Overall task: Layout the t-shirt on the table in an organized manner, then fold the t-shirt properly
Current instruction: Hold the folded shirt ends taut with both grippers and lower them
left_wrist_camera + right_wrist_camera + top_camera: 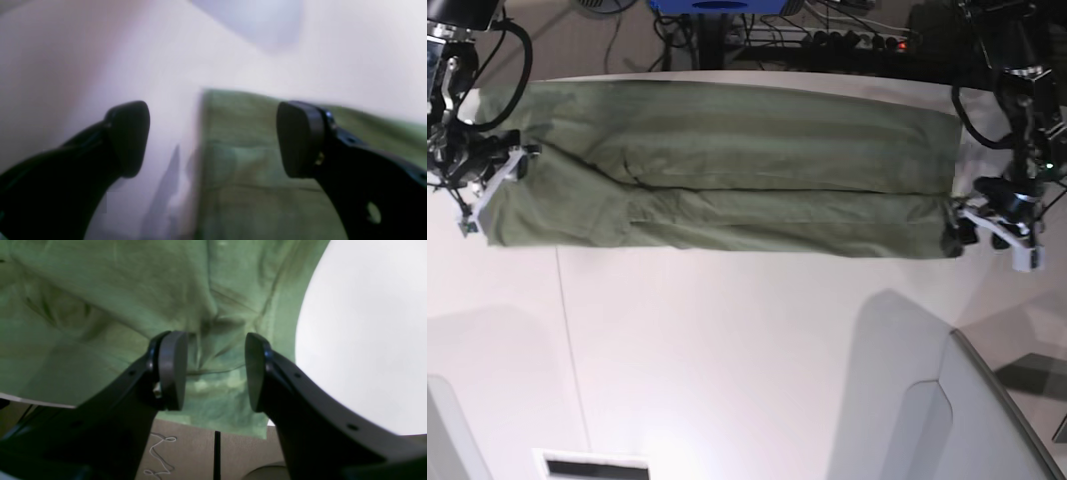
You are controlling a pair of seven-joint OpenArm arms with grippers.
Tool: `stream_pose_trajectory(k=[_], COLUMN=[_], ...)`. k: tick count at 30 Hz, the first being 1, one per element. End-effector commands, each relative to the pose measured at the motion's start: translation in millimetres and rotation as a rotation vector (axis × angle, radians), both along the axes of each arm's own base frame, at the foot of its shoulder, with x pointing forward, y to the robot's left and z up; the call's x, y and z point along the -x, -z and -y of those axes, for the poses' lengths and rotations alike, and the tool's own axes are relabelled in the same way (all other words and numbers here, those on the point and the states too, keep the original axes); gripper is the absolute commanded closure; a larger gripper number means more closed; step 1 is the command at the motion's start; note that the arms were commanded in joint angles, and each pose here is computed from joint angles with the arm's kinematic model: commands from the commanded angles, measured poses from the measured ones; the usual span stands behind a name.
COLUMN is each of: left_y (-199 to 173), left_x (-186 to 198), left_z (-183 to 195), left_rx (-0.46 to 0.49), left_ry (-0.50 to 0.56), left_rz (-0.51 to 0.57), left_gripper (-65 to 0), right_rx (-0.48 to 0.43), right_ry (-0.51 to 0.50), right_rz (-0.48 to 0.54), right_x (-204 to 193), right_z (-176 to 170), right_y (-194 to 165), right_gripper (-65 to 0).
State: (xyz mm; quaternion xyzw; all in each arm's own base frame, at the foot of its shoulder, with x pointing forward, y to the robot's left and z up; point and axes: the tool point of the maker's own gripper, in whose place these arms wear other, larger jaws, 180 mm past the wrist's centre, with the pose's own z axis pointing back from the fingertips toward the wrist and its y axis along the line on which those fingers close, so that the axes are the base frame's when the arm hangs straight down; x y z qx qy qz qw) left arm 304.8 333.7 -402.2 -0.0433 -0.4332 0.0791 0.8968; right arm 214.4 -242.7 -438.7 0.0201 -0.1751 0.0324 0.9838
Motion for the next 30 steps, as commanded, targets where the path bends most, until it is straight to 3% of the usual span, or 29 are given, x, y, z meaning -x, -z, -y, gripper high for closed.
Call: stream_pose_trajectory(k=[1,4,10,16,24,27,30], left_y=[-2,22,48,50,77,78,78], left_x=[0,5,17,17,35,36,33], left_z=[-8,-8,28,26,24,24,23], left_rx=[0.019,0.070,0.195,0.208,0.255,0.257,0.258], left_ry=[-0.014,-0.041,0.095,0.076,0.022,0.021,0.017], left_rz=[0.010,0.007,0.028,0.048,-0.018,-0.021,-0.018], left_gripper=[-57.8,-57.8,-57.4,-57.3,-55.6,-40.0,-16.6], right_rx=[0.011,0.010,0.009,0.009,0.009,0.009,0.009], right_ry=[-0.006,-0.007,-0.012,-0.014,-0.014,-0.014,-0.014], right_rz=[0.037,0.039,0.037,0.028,0.026,0.026,0.026], right_x=[-9,-9,-8,-4,-3,-3,-3], right_z=[4,3,2,2,2,2,2], right_y=[-9,-9,-8,-6,-6,-6,-6], right_gripper=[-27.2,-27.2,-27.2,-27.2,-27.2,-27.2,-27.2])
